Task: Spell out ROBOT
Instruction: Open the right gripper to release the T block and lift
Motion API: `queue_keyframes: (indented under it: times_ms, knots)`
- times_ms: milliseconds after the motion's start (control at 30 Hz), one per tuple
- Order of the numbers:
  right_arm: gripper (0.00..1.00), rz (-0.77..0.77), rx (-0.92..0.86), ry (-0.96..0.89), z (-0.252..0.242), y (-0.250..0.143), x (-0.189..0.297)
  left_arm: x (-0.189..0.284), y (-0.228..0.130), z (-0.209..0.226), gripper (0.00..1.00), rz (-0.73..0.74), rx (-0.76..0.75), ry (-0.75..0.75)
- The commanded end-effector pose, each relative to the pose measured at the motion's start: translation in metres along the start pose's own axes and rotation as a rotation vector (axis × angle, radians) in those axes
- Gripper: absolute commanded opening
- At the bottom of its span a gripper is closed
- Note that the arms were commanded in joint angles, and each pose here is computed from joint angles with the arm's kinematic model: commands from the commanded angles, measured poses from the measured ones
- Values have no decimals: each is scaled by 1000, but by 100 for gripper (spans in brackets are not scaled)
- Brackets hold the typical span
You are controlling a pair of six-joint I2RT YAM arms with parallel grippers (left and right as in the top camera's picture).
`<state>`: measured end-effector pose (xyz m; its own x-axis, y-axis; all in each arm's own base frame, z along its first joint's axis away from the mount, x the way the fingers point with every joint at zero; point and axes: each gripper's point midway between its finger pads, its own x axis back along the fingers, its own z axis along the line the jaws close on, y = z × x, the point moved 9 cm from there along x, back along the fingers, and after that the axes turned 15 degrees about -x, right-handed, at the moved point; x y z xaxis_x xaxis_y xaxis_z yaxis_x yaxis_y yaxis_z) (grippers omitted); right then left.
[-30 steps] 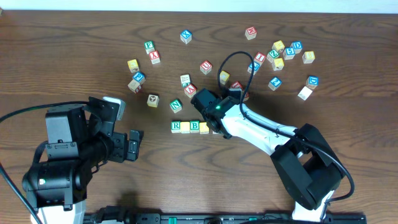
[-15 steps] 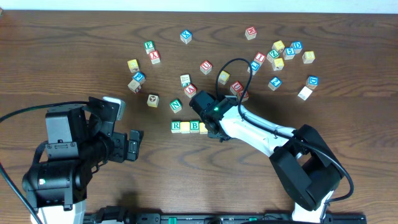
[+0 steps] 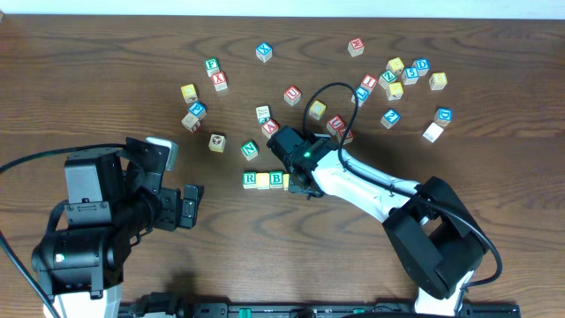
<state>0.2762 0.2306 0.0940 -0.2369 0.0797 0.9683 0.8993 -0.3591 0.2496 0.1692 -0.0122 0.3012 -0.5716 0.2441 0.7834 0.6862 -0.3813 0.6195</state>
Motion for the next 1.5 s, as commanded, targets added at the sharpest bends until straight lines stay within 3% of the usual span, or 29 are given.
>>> queue_keyframes:
  times_ms: [0,500,733,1200,1467]
  knots:
    - [1,-44,-9,11,2,2,7,2,1,0,97,-10,-7,-5]
    - [1,-39,17,-24,-3,0,7,2,1,0,97,-10,-7,-5]
    - [1,-51,-82,-145,-22,-3,9,2,1,0,97,-10,-7,-5]
    - [2,-60,2,30,2,-34,54,2,1,0,97,-10,-7,-5]
    - [2,-96,31,56,11,-45,56,2,1,0,97,-10,-7,-5]
